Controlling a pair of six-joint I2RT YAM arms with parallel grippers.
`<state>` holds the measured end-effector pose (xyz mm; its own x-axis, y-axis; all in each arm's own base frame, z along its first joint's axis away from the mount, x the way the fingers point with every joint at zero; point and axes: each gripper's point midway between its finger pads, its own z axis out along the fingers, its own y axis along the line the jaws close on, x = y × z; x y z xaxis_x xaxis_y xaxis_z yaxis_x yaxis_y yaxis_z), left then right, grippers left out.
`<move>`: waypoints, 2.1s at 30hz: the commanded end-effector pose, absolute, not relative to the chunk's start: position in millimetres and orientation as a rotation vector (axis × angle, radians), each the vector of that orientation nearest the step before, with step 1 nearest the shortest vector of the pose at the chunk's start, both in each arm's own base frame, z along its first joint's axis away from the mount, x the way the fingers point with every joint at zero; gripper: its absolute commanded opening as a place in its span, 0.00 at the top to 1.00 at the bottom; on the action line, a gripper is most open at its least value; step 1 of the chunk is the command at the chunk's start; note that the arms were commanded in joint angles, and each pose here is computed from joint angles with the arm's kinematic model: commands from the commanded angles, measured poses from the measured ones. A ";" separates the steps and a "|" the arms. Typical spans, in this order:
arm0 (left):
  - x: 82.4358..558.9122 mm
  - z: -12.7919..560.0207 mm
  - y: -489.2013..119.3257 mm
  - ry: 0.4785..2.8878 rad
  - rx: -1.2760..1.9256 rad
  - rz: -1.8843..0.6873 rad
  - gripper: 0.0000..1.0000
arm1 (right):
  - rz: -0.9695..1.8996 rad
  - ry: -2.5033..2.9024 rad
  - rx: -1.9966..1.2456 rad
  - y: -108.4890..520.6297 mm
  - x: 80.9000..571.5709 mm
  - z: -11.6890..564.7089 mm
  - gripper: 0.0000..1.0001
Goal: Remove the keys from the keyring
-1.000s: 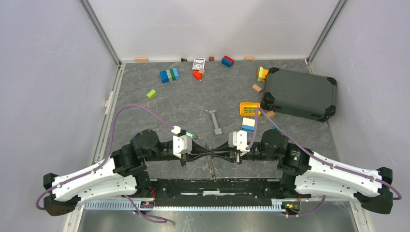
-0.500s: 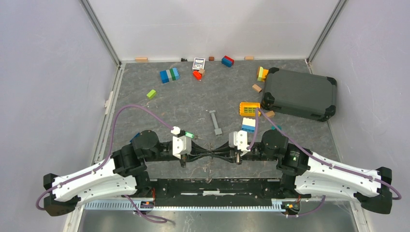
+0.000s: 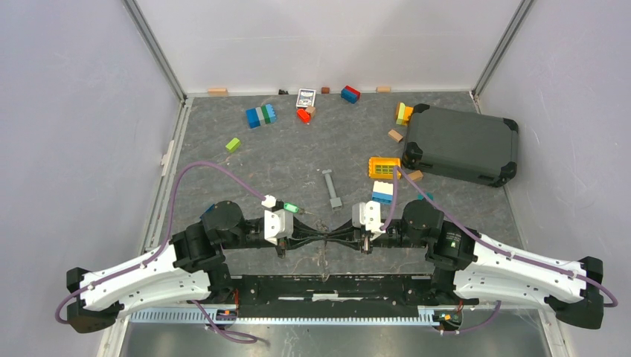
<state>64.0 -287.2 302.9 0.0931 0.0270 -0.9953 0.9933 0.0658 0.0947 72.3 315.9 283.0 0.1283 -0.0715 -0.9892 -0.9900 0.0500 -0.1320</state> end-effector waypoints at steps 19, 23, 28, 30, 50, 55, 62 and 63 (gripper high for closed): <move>61.0 328.9 -287.1 1.114 1.150 -1.131 0.98 | 1.063 1.152 -1.252 316.6 70.2 291.8 0.89; 61.0 329.0 -287.1 1.114 1.150 -1.131 0.98 | 1.060 1.152 -1.249 315.9 70.5 292.4 0.93; 60.9 330.2 -286.9 1.112 1.148 -1.132 0.98 | 1.059 1.155 -1.249 316.0 70.8 291.4 0.84; 61.1 330.2 -286.7 1.111 1.148 -1.130 0.98 | 1.060 1.154 -1.249 315.9 70.7 291.6 0.87; 73.2 325.8 -270.2 1.228 1.205 -0.983 0.48 | 0.877 1.282 -1.369 303.3 85.6 291.7 1.00; 74.0 318.8 -272.8 1.277 1.286 -0.946 0.50 | 0.848 1.336 -1.451 303.0 84.6 289.5 1.00; 78.7 310.4 -287.2 1.308 1.340 -0.931 0.53 | 0.839 1.389 -1.505 306.2 84.1 284.0 1.00; 79.2 309.6 -288.8 1.310 1.348 -0.928 0.53 | 0.838 1.397 -1.511 306.5 84.2 282.8 1.00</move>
<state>77.1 -285.3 304.9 0.0749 0.2001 -0.9769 0.9895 0.1066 0.0977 84.9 306.2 266.8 0.1180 -0.3942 -0.9114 -0.9886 0.0402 -0.1454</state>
